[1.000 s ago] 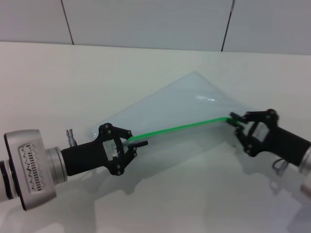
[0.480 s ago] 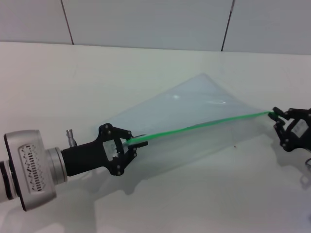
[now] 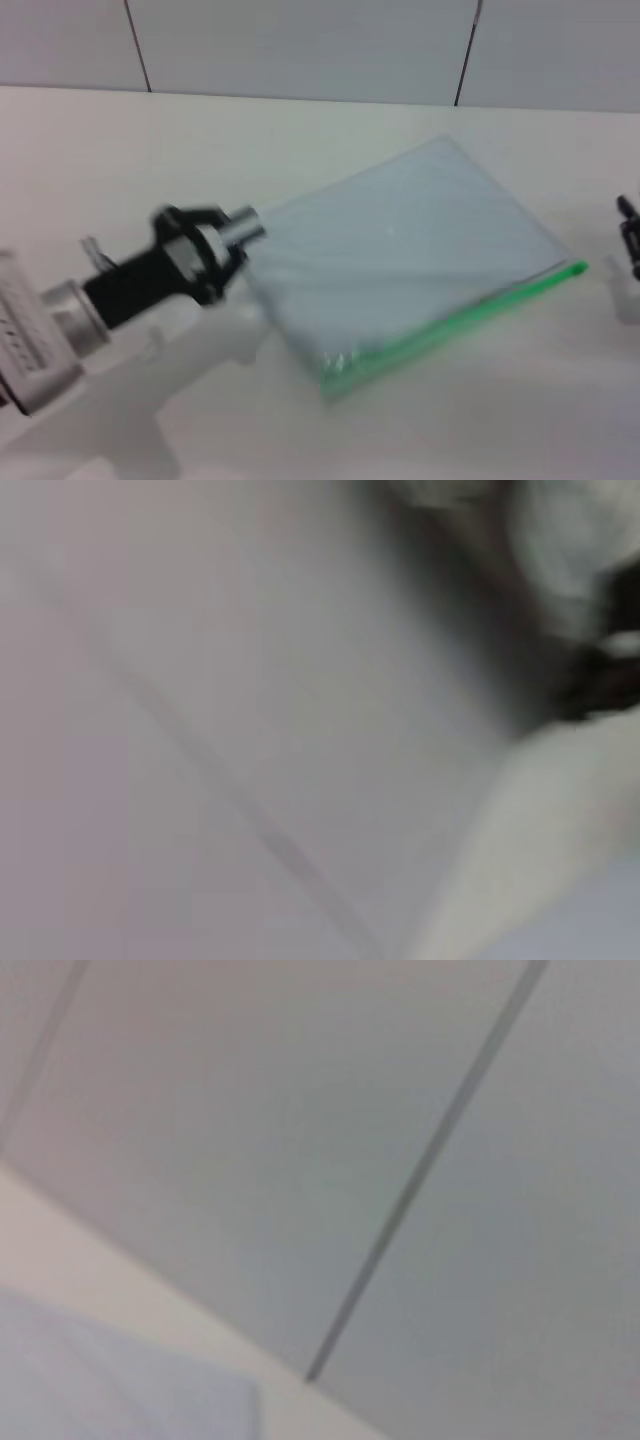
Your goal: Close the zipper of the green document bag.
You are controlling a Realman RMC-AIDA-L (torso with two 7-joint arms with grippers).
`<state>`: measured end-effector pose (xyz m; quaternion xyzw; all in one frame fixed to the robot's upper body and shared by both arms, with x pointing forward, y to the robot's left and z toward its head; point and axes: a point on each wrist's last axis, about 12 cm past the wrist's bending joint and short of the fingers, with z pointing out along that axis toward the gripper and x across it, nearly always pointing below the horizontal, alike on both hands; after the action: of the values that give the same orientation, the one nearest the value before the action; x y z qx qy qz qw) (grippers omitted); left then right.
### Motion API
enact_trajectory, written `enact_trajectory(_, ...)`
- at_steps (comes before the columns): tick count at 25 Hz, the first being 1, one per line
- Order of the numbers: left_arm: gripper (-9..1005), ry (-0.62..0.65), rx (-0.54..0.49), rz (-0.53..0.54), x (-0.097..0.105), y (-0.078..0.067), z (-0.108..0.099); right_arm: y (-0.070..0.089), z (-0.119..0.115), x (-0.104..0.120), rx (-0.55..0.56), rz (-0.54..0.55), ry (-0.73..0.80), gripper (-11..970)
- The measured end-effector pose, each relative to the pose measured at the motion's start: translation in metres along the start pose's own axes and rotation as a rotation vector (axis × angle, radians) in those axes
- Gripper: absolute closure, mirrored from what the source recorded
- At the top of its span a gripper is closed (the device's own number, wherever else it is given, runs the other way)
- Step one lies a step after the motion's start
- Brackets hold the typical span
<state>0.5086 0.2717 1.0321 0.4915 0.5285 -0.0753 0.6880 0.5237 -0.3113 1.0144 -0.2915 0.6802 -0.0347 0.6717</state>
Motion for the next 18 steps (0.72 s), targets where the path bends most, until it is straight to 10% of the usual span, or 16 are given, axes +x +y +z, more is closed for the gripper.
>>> enact_trajectory(5,810,-0.023,-0.293,-0.077,-0.002,0.016,-0.019,-0.005,-0.022,-0.006,0.173,0.044,-0.116,772)
enact_trajectory(16,333,-0.146,-0.648,-0.263,-0.009,0.035,-0.045,0.009,-0.039,-0.038,0.244,0.171,-0.406,320)
enact_trajectory(18,297,-0.168,-0.674,-0.283,-0.01,0.037,-0.047,0.01,-0.039,-0.041,0.24,0.205,-0.432,91)
